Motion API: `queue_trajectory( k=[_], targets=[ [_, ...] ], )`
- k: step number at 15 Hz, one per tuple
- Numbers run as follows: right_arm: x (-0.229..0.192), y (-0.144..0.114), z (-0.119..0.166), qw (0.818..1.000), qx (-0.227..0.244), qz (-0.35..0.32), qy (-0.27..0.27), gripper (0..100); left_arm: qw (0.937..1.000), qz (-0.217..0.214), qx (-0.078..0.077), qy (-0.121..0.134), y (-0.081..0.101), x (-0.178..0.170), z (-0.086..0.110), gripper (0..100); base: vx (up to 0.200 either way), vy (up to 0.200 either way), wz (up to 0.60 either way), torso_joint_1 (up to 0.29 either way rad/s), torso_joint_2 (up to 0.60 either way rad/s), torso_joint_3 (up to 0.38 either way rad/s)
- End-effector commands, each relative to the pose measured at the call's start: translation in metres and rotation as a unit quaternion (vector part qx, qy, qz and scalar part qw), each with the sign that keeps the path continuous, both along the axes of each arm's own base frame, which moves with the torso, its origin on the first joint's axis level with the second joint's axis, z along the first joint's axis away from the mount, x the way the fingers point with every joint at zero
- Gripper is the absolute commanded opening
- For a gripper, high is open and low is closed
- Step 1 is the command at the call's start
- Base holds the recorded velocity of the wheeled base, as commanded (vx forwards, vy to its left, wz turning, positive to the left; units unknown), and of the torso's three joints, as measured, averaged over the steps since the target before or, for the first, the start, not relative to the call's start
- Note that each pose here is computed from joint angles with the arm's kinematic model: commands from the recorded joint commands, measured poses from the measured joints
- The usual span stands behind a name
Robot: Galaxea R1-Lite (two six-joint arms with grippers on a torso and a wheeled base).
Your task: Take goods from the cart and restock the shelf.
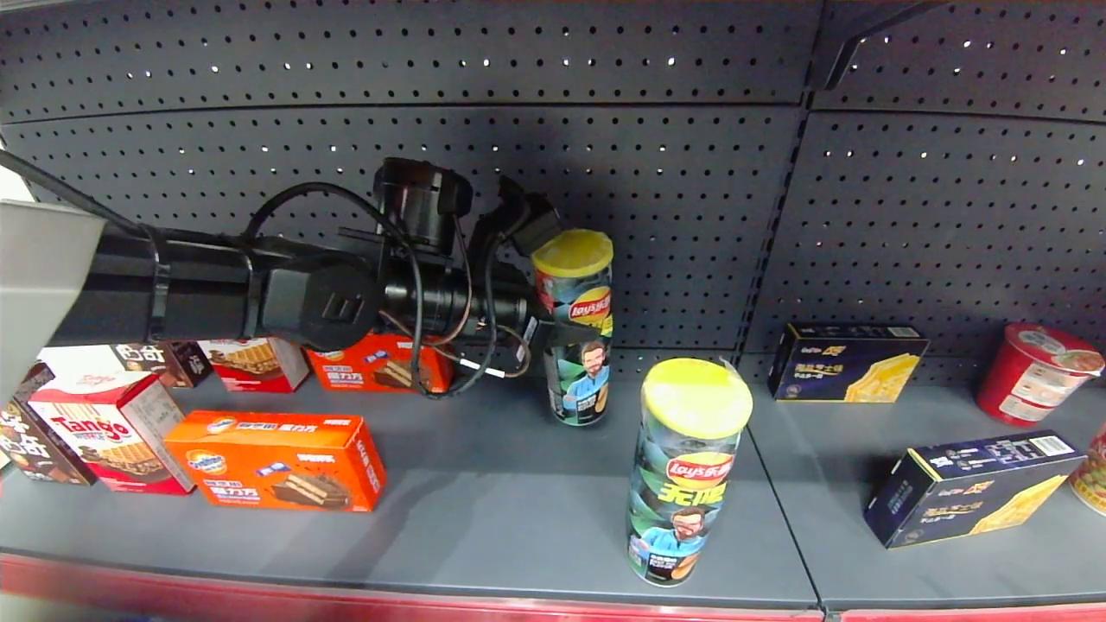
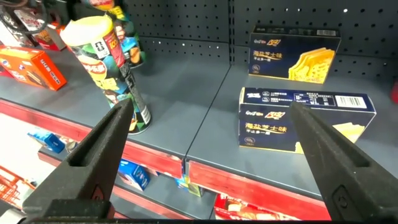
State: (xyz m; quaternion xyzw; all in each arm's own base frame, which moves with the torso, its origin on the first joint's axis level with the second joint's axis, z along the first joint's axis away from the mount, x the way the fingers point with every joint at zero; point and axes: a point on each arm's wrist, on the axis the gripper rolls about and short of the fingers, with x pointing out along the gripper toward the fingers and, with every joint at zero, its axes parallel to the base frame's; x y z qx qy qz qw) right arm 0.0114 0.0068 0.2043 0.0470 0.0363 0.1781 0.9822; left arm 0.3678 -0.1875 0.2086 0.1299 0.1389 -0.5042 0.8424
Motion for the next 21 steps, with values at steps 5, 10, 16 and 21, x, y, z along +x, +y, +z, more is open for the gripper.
queue_trajectory(
  k=[5, 10, 16, 21],
  targets=[
    [0.001, 0.000, -0.002, 1.000, -0.001, 0.000, 0.005, 100, 0.9999, -0.002, 0.005, 0.010, -0.010, 0.016, -0.007, 0, 0.000, 0.000, 0.00, 0.000, 0.00, 0.000],
    [0.002, 0.000, -0.005, 1.000, 0.000, 0.000, 0.010, 100, 0.9997, -0.002, 0.011, 0.021, -0.015, 0.025, -0.021, 0, 0.000, 0.000, 0.00, 0.000, 0.00, 0.000],
    [0.002, 0.000, -0.008, 1.000, -0.001, 0.001, 0.015, 100, 0.9997, -0.003, 0.011, 0.021, -0.020, 0.036, -0.030, 0, 0.000, 0.000, 0.00, 0.000, 0.00, 0.000],
    [0.002, 0.000, -0.009, 1.000, 0.006, 0.002, 0.019, 100, 0.9996, -0.002, 0.012, 0.023, -0.021, 0.039, -0.033, 0, 0.000, 0.000, 0.00, 0.000, 0.00, 0.000]
  ],
)
